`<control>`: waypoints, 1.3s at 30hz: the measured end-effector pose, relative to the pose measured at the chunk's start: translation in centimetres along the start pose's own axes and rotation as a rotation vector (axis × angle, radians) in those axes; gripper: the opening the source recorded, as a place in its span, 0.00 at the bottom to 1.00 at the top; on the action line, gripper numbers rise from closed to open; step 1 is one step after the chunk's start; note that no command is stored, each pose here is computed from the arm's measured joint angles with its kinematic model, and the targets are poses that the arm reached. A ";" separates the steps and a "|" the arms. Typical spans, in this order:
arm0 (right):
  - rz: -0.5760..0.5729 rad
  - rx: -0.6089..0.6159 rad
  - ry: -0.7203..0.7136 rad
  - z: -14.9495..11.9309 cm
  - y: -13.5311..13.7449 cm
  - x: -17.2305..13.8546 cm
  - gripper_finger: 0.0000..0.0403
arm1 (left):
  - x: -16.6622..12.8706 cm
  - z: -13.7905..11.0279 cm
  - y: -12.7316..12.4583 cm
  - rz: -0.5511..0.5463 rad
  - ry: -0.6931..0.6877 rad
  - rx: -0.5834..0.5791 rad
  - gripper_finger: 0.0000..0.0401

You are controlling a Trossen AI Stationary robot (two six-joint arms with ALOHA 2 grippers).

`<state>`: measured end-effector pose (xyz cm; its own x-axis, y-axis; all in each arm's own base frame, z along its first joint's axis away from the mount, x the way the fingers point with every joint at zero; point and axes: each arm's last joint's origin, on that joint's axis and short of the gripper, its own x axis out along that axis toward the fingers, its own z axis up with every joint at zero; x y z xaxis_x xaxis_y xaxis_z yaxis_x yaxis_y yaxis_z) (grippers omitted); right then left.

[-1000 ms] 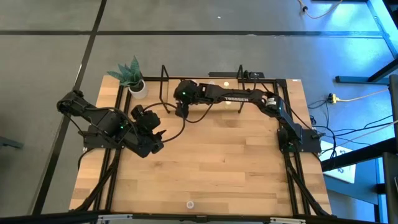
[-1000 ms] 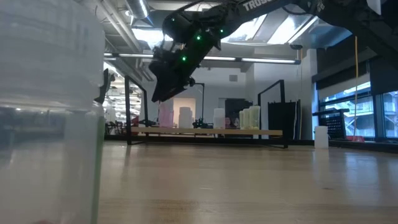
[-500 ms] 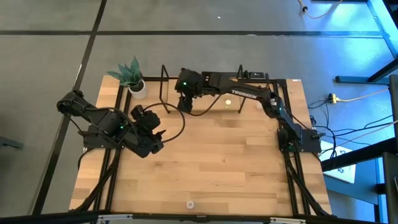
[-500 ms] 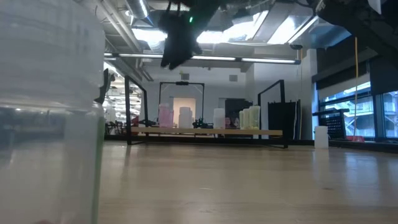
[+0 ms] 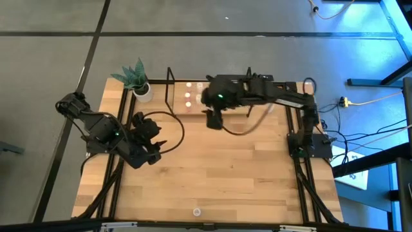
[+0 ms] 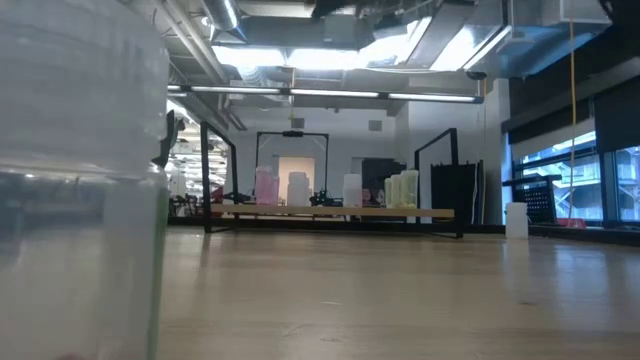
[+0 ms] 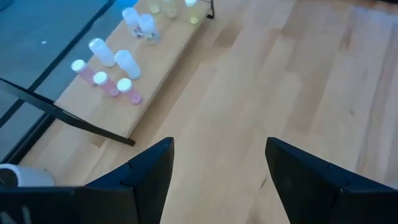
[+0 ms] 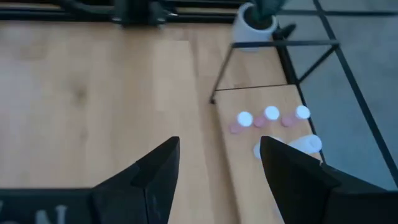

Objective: Pick and place medicine bottles onto shelf by color
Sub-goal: Put the transparent pill bottle on the shelf aligned with the other transparent pill bottles

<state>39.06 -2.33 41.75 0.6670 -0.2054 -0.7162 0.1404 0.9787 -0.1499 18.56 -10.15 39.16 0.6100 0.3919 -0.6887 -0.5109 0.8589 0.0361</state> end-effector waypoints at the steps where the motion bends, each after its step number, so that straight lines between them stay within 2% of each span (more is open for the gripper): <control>1: 0.013 -0.012 -0.006 -0.1 0.5 -0.9 0.56 | -0.1 -0.1 -0.1 -0.008 0.008 0.006 0.62; 6: 0.077 -0.096 -0.017 -0.8 3.0 -5.0 0.56 | -0.3 -0.3 -0.5 -0.072 0.051 0.085 0.62; 10: 0.127 -0.136 -0.037 -1.4 5.0 -7.5 0.56 | -0.3 -0.3 -0.9 -0.144 0.077 0.213 0.62; 18: 0.210 -0.135 -0.069 -1.9 8.4 -9.6 0.56 | 0.2 0.4 -1.2 -0.321 0.129 0.466 0.62; 20: 0.225 -0.130 -0.067 -2.0 9.0 -9.7 0.56 | 0.4 0.7 -1.3 -0.366 0.136 0.494 0.62; 23: 0.247 -0.133 -0.057 -2.3 9.8 -10.1 0.56 | 0.7 1.4 -1.6 -0.452 0.112 0.467 0.62; 26: 0.266 -0.184 0.006 -3.3 10.8 -10.8 0.56 | 0.7 2.4 -2.7 -0.522 0.022 0.403 0.62; 31: 0.295 -0.258 0.101 -5.2 11.9 -12.6 0.56 | 1.2 3.0 -5.4 -0.526 -0.106 0.320 0.62; 35: 0.332 -0.330 0.084 -5.9 12.5 -14.2 0.56 | 3.3 1.8 -8.3 -0.476 -0.051 0.312 0.62; 39: 0.361 -0.341 0.059 -6.4 12.6 -15.7 0.56 | 5.9 0.0 -11.3 -0.442 0.047 0.277 0.62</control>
<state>25.67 13.23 46.78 0.5853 0.1374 -0.7991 -0.3457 0.9337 -0.0927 27.93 -17.59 34.70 0.7000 -0.0380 -0.7131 -0.0274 0.9964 -0.0800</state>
